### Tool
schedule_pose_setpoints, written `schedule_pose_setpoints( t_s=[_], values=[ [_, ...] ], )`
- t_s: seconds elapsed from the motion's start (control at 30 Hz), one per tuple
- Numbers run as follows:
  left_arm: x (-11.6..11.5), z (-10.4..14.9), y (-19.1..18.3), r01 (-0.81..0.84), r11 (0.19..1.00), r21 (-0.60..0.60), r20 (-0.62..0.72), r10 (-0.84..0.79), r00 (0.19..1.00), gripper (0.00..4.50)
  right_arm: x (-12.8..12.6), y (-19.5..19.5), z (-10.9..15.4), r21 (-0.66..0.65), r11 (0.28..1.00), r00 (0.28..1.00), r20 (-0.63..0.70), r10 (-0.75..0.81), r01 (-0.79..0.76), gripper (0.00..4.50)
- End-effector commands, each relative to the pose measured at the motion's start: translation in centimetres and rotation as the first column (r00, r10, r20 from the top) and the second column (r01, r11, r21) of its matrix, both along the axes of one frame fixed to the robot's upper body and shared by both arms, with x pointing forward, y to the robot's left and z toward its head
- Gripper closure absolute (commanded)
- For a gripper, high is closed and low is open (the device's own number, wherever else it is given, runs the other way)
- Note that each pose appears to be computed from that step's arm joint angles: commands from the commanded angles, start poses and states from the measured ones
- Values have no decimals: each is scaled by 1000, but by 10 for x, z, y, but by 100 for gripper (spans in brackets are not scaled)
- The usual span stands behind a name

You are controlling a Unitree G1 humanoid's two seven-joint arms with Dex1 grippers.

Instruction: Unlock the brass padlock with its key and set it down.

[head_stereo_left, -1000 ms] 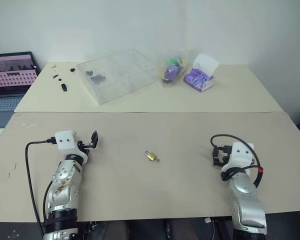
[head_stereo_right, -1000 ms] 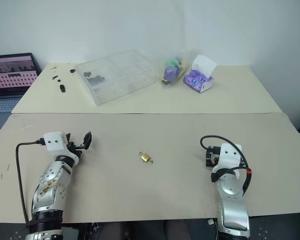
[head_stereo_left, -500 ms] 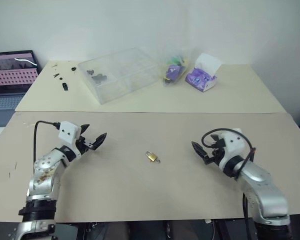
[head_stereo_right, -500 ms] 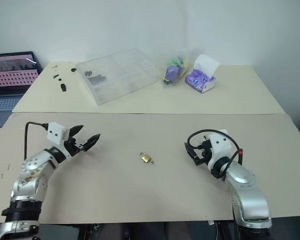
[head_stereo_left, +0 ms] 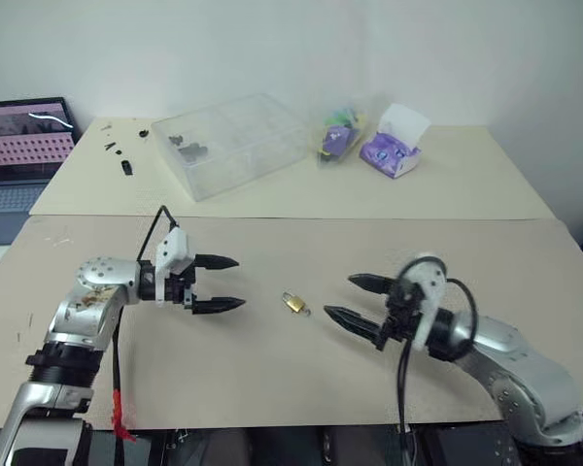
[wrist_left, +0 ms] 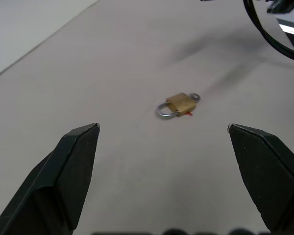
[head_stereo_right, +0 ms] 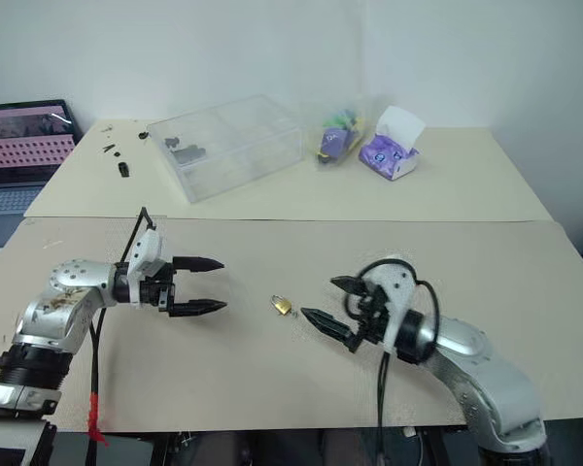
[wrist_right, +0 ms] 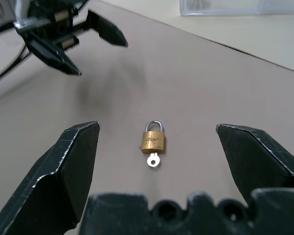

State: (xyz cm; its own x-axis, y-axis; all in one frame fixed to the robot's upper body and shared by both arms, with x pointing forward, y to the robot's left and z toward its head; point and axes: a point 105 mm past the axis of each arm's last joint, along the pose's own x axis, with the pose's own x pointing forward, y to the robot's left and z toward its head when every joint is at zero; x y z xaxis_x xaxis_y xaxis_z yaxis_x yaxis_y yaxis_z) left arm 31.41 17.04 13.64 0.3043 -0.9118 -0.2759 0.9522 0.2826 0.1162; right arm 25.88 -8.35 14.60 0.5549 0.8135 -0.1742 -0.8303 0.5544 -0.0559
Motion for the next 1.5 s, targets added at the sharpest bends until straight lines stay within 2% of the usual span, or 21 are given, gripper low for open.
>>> schedule_pose_setpoints(
  t_s=[0.03,0.17,0.33,0.57,1.13,1.17,1.2,1.27,1.5],
  values=[
    [-3,12,6,-11,1000,-5,37,11,999,4,-8,34,7,-32,995,995,44,91,-90,0],
    [-14,15,11,-9,1000,6,29,9,1000,4,-8,53,-2,-61,989,991,13,136,-135,0],
    [-33,19,11,14,1000,17,16,-14,1000,4,4,56,-17,-104,988,993,-21,117,-118,0],
    [-59,18,12,72,996,58,2,-72,997,4,29,52,-26,-128,992,1000,-15,9,-11,0],
    [-65,13,4,129,989,74,38,-132,990,4,34,47,-48,-186,982,998,-62,-32,20,0],
    [-65,14,4,130,989,73,39,-133,990,0,34,47,-49,-187,982,997,-63,-35,23,25],
    [-65,14,4,131,989,72,41,-134,990,0,34,47,-49,-189,982,997,-63,-37,24,25],
    [-64,16,3,130,989,71,44,-134,990,0,34,47,-50,-192,981,997,-63,-39,26,81],
    [-59,21,2,112,992,64,67,-116,991,0,33,49,-49,-194,981,998,-57,-36,24,322]
  ],
)
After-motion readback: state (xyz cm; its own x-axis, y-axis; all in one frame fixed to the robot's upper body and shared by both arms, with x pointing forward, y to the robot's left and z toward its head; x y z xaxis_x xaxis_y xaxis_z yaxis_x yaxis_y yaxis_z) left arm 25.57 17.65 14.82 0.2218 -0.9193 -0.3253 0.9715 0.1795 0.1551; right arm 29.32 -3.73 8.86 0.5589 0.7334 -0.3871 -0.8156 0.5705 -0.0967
